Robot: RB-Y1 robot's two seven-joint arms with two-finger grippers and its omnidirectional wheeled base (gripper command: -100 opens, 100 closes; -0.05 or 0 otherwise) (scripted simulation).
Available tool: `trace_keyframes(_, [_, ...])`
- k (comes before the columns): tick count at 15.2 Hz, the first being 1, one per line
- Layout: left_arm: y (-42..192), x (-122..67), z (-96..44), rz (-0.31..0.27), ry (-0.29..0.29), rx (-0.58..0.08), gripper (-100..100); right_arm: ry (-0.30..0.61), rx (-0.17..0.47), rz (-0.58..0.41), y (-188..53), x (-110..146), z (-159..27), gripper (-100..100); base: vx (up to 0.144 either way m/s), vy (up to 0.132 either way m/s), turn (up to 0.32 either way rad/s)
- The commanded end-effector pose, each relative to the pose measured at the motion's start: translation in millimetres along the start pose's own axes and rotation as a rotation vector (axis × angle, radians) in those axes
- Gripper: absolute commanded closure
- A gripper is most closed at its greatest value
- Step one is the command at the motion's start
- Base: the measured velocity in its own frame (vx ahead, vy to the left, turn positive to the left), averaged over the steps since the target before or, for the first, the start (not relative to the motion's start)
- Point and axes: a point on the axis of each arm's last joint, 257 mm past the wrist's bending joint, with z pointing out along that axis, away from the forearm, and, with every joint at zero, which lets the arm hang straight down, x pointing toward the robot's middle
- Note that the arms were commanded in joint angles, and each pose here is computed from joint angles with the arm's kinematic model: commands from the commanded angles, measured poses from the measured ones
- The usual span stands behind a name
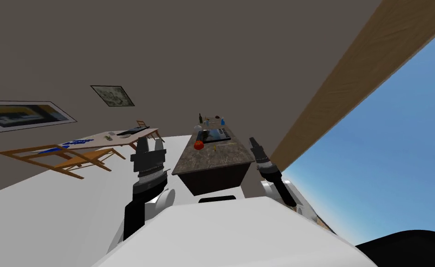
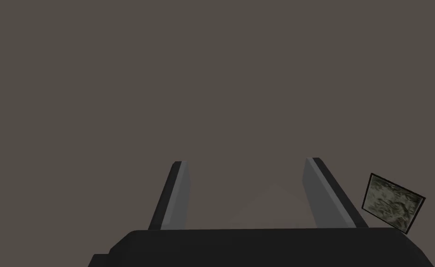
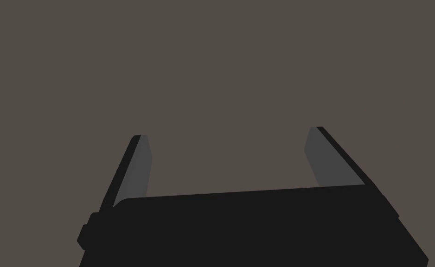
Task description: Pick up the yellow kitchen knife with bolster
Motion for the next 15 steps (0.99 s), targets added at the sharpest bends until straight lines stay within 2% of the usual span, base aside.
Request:
trace_keyframes(1, [0.0, 0.0, 0.0, 0.0, 0.0, 0.0, 0, 0.036, -0.003, -0.034, -3.4, 3.3, -1.4, -100, -0.027, 0.096, 0.185])
trace_keyframes(9, [0.0, 0.0, 0.0, 0.0, 0.0, 0.0, 0, 0.238, 0.015, -0.213, -36.1, 22.0, -16.4, -100, -0.013, 0.098, 0.242])
trace_keyframes(10, [0.0, 0.0, 0.0, 0.0, 0.0, 0.0, 0, 0.283, 0.029, -0.254, -48.3, 25.9, -22.5, -100, -0.011, 0.093, 0.295])
trace_keyframes(11, [0.0, 0.0, 0.0, 0.0, 0.0, 0.0, 0, 0.295, 0.025, -0.261, -48.3, 26.4, -22.7, -100, -0.008, 0.082, 0.256])
trace_keyframes(12, [0.0, 0.0, 0.0, 0.0, 0.0, 0.0, 0, 0.338, 0.043, -0.3, -62.0, 29.8, -29.9, -100, -0.003, 0.091, 0.295])
trace_keyframes(14, [0.0, 0.0, 0.0, 0.0, 0.0, 0.0, 0, 0.354, 0.038, -0.309, -62.1, 30.2, -30.2, -100, -0.002, 0.065, 0.143])
trace_keyframes(15, [0.0, -0.1, 0.0, 0.0, 0.0, 0.0, 0, 0.406, 0.057, -0.353, -77.3, 32.9, -38.8, -100, -0.006, 0.054, 0.228])
